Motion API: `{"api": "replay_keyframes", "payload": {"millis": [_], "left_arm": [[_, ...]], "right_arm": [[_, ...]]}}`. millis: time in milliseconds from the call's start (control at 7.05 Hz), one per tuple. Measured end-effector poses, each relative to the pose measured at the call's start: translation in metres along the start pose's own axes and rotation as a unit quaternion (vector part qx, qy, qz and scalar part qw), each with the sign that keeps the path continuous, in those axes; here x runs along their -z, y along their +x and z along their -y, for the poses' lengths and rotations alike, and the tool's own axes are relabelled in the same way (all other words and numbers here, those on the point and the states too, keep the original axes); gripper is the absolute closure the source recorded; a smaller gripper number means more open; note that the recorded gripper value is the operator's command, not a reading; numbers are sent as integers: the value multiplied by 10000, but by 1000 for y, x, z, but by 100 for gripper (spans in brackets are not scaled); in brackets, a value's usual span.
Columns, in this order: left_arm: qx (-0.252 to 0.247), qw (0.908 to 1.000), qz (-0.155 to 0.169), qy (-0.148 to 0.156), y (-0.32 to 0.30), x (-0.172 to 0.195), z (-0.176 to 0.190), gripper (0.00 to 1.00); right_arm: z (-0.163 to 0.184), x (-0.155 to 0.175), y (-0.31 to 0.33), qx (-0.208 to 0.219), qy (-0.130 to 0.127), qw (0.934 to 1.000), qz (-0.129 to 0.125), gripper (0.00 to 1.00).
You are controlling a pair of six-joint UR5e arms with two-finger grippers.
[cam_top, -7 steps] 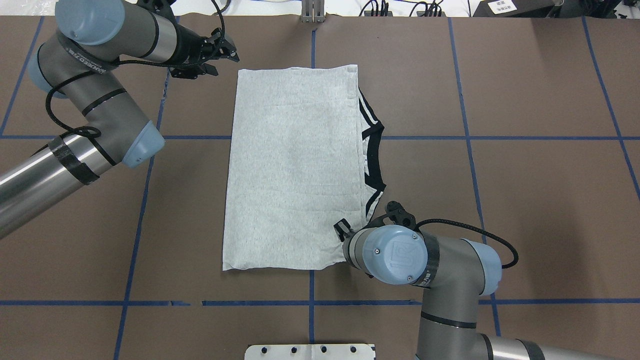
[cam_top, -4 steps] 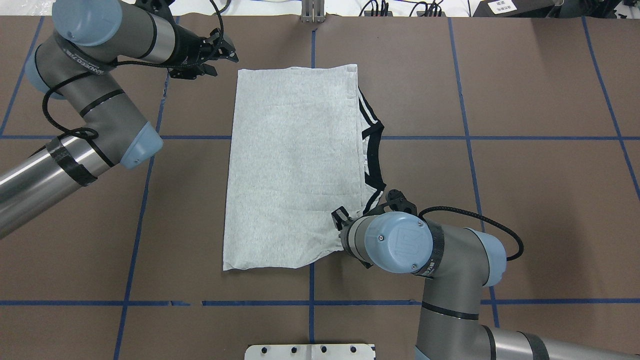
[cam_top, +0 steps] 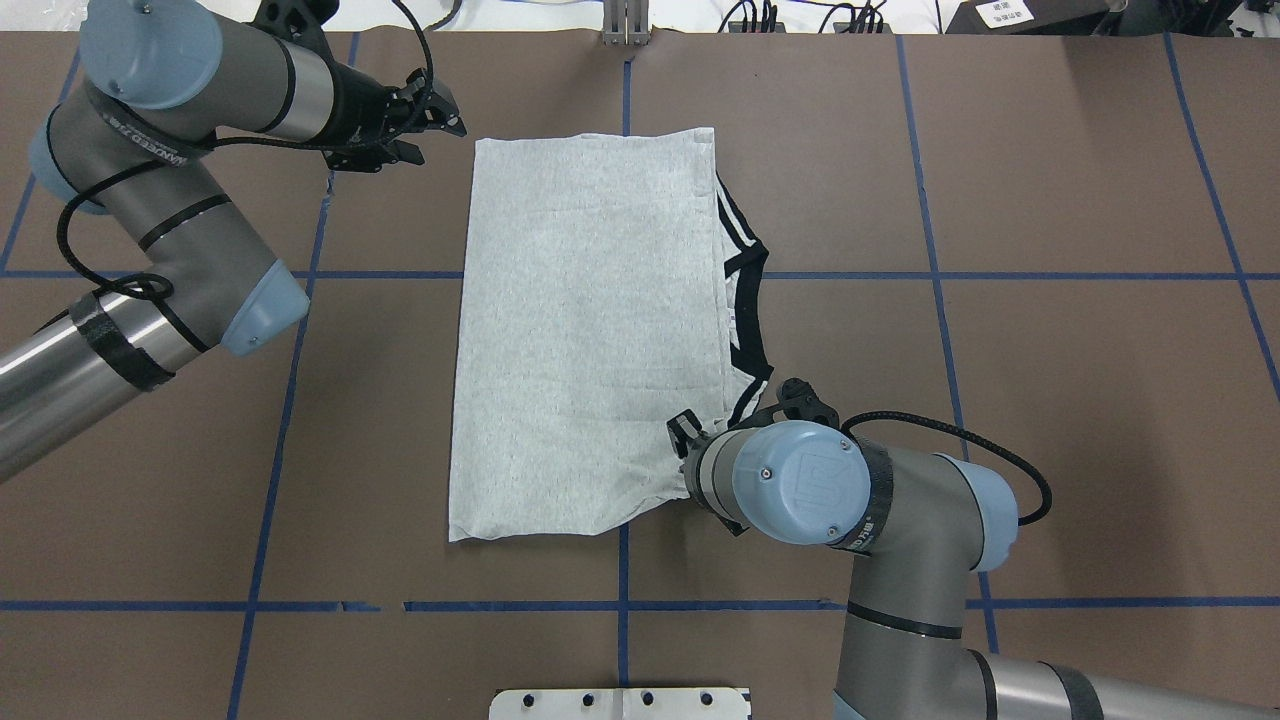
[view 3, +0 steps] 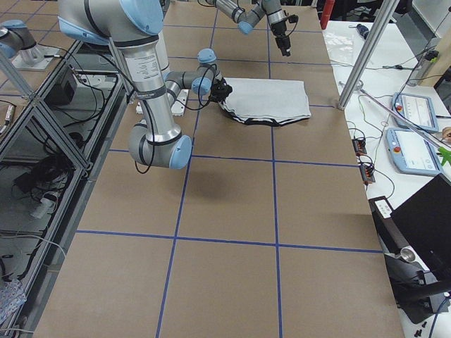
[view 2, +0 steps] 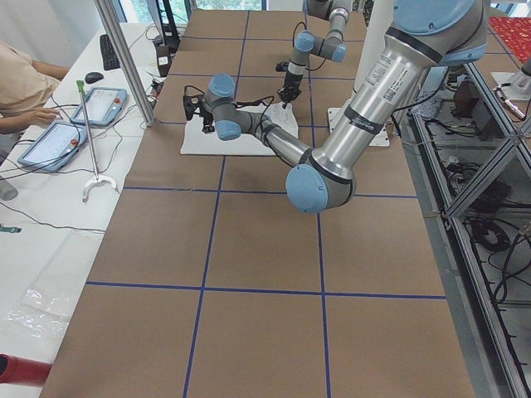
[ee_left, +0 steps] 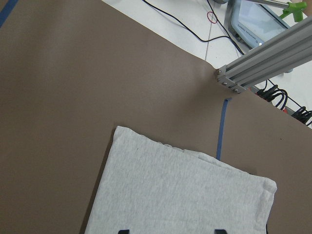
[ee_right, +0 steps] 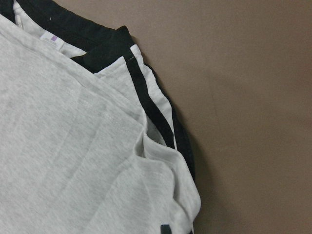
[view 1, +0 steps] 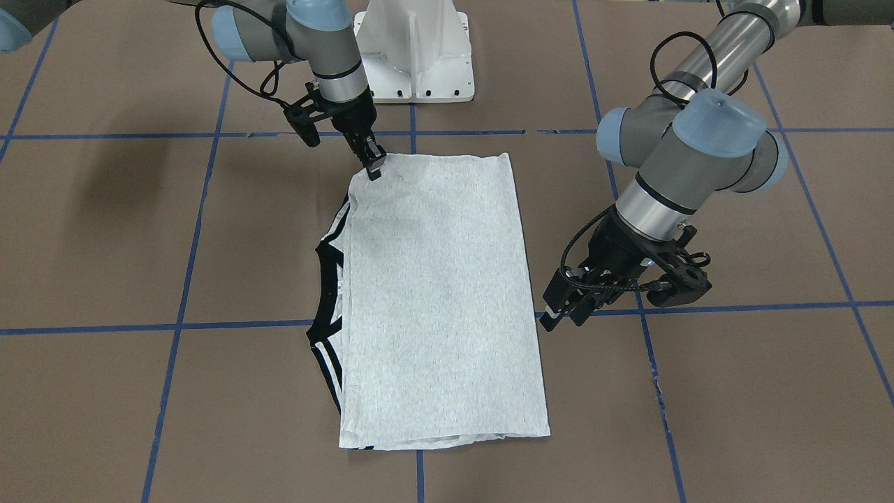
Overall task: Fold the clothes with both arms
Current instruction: 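Bring the left gripper to the shirt's other near corner and grasp it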
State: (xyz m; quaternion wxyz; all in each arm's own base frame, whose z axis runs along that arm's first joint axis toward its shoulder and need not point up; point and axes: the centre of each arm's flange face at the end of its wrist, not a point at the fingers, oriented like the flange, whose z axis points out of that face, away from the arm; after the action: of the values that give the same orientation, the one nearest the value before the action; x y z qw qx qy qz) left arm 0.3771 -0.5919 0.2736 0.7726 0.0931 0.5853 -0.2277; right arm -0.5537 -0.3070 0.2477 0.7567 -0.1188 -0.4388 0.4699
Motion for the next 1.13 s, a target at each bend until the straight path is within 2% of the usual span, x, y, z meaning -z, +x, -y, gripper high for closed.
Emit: {"api": "replay_keyframes", "payload": {"millis": [284, 567, 851, 1134], "left_arm": [[604, 9970, -131, -471, -23, 20, -91, 31], [1138, 9907, -36, -744, -50, 22, -203, 30], [1384, 9862, 502, -753, -92, 11, -290, 31], [1500, 9809, 948, -796, -107, 5, -335, 31]], "right_arm": [[1, 1, 3, 6, -23, 10000, -28, 100], [0, 1, 5, 17, -37, 10000, -42, 100], [-1, -3, 9, 52, -34, 9999, -86, 100], [0, -7, 15, 97, -22, 9999, -132, 100]]}}
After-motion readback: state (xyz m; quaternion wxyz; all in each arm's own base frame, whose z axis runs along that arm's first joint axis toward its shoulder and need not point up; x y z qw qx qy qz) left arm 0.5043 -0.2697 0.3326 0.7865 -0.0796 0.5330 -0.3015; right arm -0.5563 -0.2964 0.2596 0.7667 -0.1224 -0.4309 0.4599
